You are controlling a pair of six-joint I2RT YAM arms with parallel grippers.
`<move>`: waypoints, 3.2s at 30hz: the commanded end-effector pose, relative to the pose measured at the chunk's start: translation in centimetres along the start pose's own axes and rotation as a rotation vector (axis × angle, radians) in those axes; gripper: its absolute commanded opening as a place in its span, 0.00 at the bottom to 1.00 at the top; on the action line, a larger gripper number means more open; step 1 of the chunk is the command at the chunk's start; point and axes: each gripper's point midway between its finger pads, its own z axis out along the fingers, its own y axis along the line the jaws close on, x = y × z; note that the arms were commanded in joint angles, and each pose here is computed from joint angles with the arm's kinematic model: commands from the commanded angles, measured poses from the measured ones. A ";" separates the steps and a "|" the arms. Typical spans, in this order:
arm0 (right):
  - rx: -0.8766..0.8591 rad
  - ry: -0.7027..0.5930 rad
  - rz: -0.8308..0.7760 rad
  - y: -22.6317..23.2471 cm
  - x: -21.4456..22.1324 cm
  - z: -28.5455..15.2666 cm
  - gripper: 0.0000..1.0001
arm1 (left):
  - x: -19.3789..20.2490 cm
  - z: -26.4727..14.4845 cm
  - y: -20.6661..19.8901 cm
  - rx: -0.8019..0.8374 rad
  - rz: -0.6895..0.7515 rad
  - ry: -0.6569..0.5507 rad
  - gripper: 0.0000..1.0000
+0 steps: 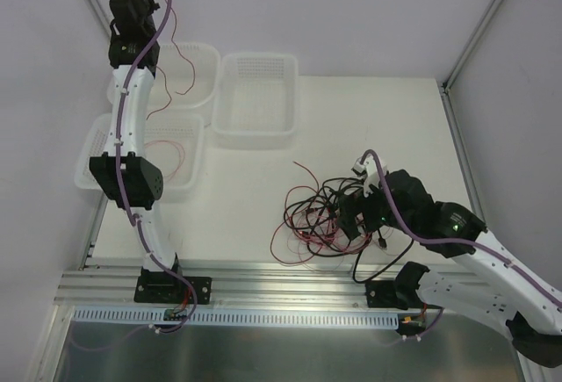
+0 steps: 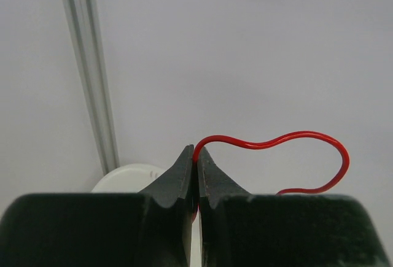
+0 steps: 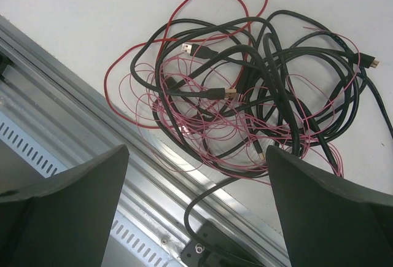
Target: Untangle the cables
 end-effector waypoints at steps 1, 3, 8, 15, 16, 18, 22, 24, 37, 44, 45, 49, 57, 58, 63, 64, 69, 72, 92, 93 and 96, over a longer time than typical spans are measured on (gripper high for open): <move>-0.012 0.000 0.009 0.4 -0.2 0.4 1.00 | 1.6 1.9 1.4 -0.032 -0.034 -0.033 0.00; -0.005 0.010 0.007 0.3 -0.1 0.5 1.00 | 3.4 2.7 1.9 -0.024 -0.020 -0.020 0.00; -0.002 0.020 0.010 0.3 -0.1 0.9 1.00 | 8.2 4.3 2.3 0.009 -0.009 0.049 0.00; 0.010 0.048 0.000 0.1 0.5 1.5 1.00 | 18.4 4.2 3.6 -0.017 0.058 0.239 0.06; 0.011 0.051 -0.001 0.1 0.6 1.5 1.00 | 19.6 4.0 4.0 -0.029 0.066 0.262 0.06; 0.012 0.049 -0.001 0.1 0.5 1.5 1.00 | 23.0 3.2 4.9 -0.042 0.087 0.334 0.07; 0.014 0.050 0.004 0.0 0.8 1.5 1.00 | 27.6 2.1 6.6 -0.065 0.108 0.455 0.09; 0.012 0.053 0.007 0.0 1.0 1.5 1.00 | 29.6 1.9 7.2 -0.082 0.109 0.534 0.11; -0.016 0.024 0.022 0.5 0.6 0.6 1.00 | 22.9 -2.1 7.6 -0.127 0.017 0.557 0.80; -0.029 -0.026 0.061 0.6 0.1 -0.2 1.00 | 21.1 -10.0 6.4 -0.135 -0.201 0.647 0.87; -0.028 -0.028 0.062 0.6 0.2 -0.3 1.00 | 20.3 -11.0 6.1 -0.122 -0.213 0.641 0.88; -0.038 -0.041 0.067 0.6 0.3 -0.5 0.99 | 24.1 -14.9 5.9 -0.112 -0.152 0.740 0.91; -0.040 -0.047 0.066 0.5 0.7 -0.5 1.00 | 30.4 -17.1 5.3 -0.110 -0.143 0.790 0.87; -0.040 -0.047 0.066 0.5 0.7 -0.6 1.00 | 31.2 -17.4 5.5 -0.121 -0.151 0.798 0.85; -0.032 -0.052 0.068 0.3 0.7 -0.8 1.00 | 32.1 -16.4 6.3 -0.146 -0.151 0.703 0.72; -0.028 -0.052 0.066 0.3 0.7 -0.8 1.00 | 32.7 -16.6 6.6 -0.148 -0.145 0.705 0.70; -0.029 -0.047 0.067 0.3 0.7 -0.8 1.00 | 34.3 -16.5 6.7 -0.145 -0.137 0.705 0.57; -0.027 -0.047 0.067 0.3 0.7 -0.9 1.00 | 35.0 -17.0 5.4 -0.112 -0.134 0.717 0.43; -0.021 -0.057 0.074 0.2 0.2 -1.2 0.99 | 21.0 -13.9 3.0 0.008 -0.036 0.519 0.00; -0.020 -0.054 0.075 0.2 0.3 -1.1 1.00 | 19.1 -12.4 2.4 0.013 -0.034 0.483 0.00; -0.015 -0.048 0.080 0.2 0.4 -1.0 1.00 | 19.3 -8.8 2.3 -0.006 0.015 0.489 0.00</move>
